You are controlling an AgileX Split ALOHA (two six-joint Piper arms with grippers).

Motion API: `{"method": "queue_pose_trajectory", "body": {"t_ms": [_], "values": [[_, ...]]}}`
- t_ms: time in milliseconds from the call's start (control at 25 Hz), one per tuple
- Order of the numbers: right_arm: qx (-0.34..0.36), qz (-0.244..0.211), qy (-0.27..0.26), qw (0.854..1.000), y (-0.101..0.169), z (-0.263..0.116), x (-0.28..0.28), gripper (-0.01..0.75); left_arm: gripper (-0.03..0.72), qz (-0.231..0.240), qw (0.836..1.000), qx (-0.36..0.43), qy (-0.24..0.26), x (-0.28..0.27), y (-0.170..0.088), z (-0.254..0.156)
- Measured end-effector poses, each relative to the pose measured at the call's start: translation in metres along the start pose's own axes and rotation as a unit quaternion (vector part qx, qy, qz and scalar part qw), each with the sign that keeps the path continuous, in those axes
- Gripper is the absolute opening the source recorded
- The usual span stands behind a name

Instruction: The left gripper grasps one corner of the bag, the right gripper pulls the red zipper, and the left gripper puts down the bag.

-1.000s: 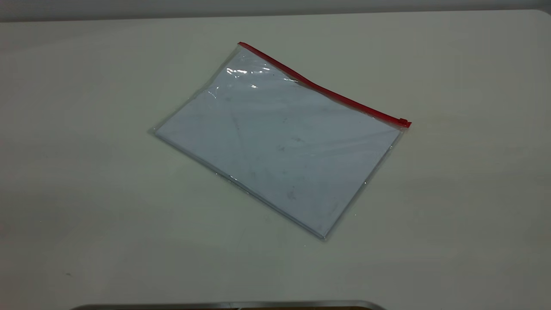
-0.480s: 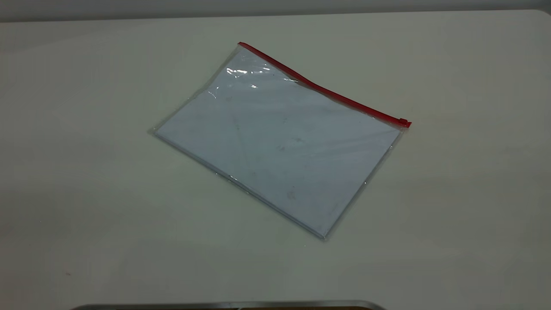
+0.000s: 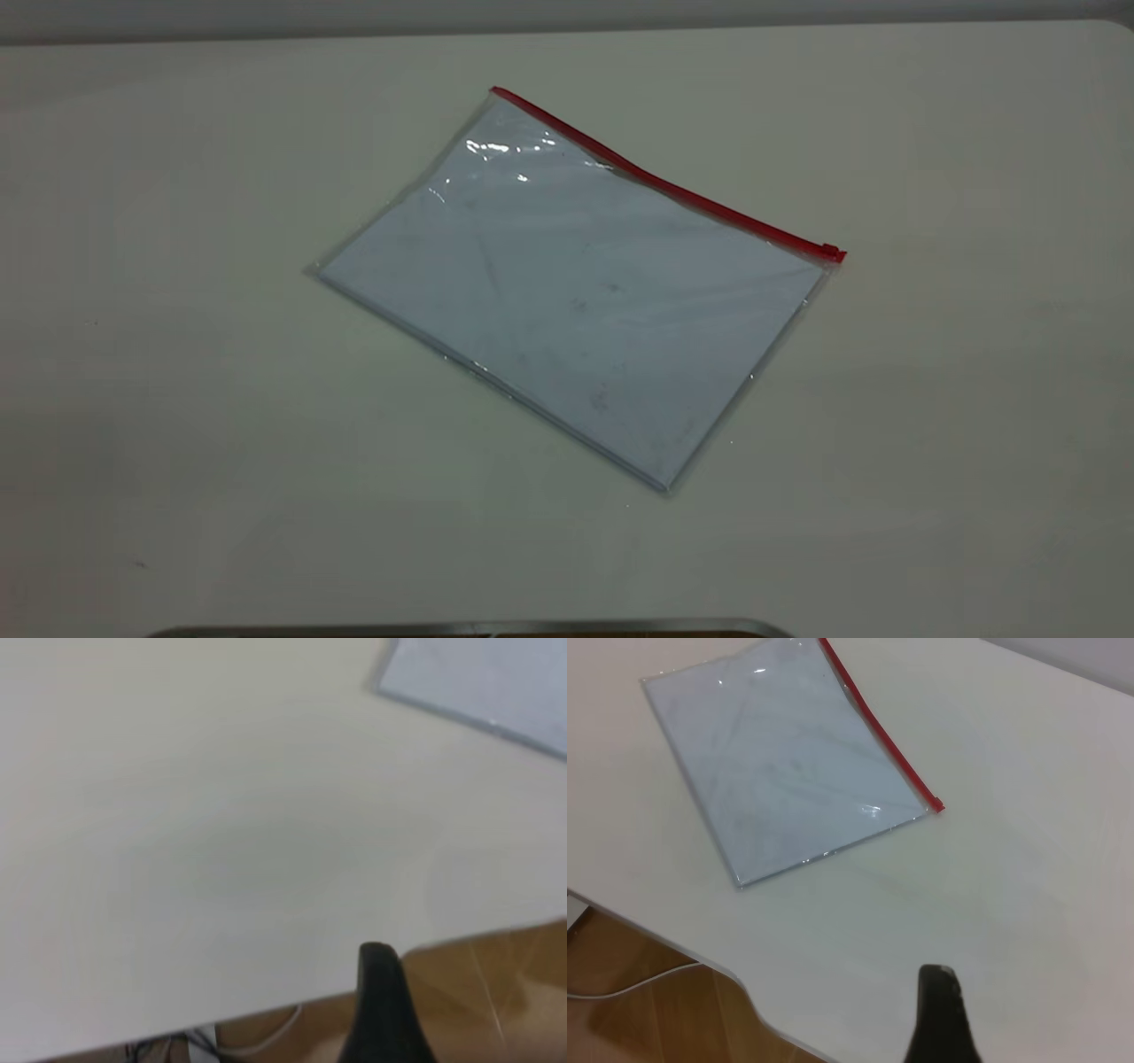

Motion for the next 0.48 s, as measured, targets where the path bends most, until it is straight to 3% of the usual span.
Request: {"method": "queue_pose_trajectory", "body": {"t_ms": [200, 480], "values": [[0.0, 0.0, 0.0, 1.0, 0.0, 0.0, 0.0, 0.575, 0.582, 0.002, 1.0, 0.002, -0.027, -0.0055, -0.0008, -0.0024], [0.0, 0.0, 0.0, 1.0, 0.0, 0.0, 0.0, 0.575, 0.582, 0.002, 1.0, 0.002, -0.028, -0.0059, -0.001, -0.0028]]}}
Point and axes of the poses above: a point on each arm's last joint axis where the gripper is mounted, x pointing out along that axis toward the gripper, y along the wrist's bending axis when the last joint is at zero, z = x × y, the point moved 7 cm from there along x, pointing out along that axis toward the gripper
